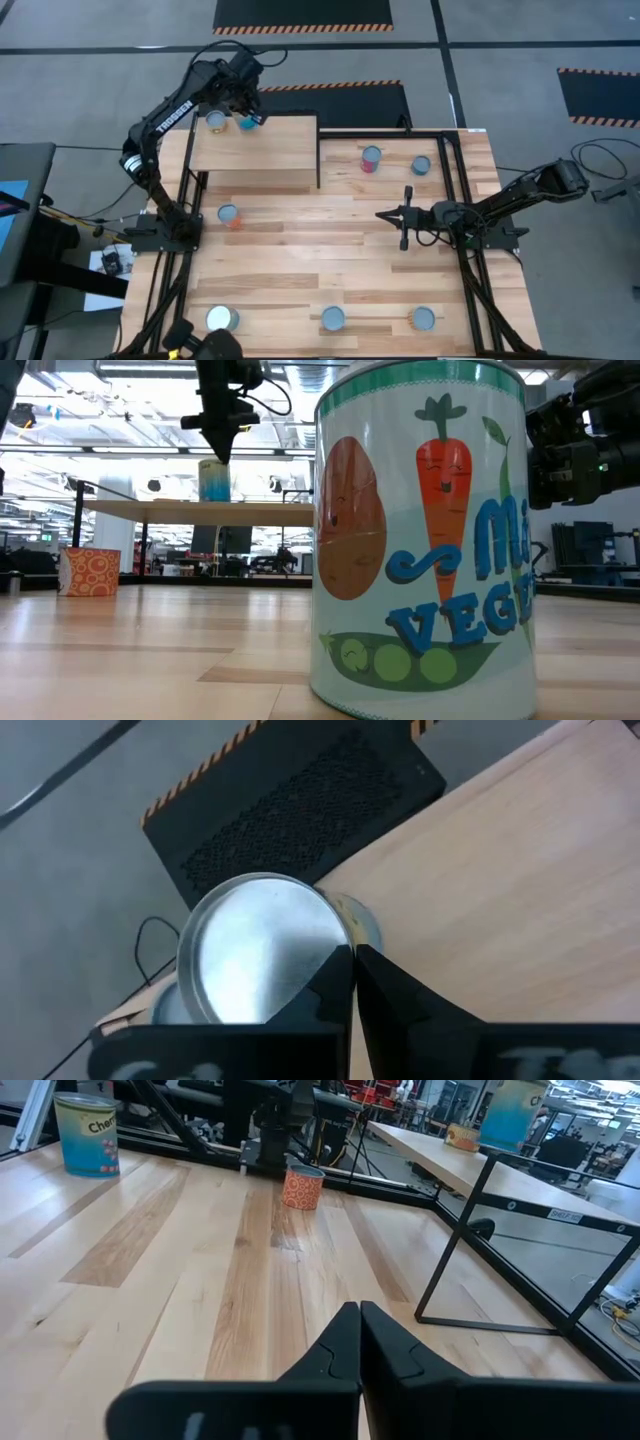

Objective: Pick and place cans onto a shelf
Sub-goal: Put the canned cherries on the shelf

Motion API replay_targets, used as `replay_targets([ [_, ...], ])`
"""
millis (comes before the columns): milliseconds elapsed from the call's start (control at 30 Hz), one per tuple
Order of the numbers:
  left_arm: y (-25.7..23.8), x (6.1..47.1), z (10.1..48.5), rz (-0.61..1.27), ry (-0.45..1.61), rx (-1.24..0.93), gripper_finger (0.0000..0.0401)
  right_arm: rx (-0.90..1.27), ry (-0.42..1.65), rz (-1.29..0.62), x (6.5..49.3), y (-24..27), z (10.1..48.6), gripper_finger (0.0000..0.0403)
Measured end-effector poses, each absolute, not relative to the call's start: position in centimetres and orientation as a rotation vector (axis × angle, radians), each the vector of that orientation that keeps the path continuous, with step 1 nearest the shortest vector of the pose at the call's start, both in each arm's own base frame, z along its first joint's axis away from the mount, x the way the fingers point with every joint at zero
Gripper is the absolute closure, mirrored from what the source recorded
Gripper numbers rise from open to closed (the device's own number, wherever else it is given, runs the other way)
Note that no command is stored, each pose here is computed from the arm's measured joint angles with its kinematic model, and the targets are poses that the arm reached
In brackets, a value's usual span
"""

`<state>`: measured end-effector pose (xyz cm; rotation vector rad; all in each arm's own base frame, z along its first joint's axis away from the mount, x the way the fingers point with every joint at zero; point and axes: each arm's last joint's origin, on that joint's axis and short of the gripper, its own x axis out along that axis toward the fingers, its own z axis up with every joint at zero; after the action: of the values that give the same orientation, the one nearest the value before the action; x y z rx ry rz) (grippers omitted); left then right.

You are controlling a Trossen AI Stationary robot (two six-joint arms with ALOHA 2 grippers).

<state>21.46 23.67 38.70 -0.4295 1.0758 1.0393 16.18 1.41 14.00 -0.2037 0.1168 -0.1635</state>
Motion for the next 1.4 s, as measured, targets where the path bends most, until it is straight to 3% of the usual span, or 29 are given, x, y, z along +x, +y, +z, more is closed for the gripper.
replay_targets([
  [1400,24.59,20.47,37.93,1.064,1.104,-0.453,0.0401,-0.196,0.117,-0.164,16.18,1.41,13.99,0.0389],
])
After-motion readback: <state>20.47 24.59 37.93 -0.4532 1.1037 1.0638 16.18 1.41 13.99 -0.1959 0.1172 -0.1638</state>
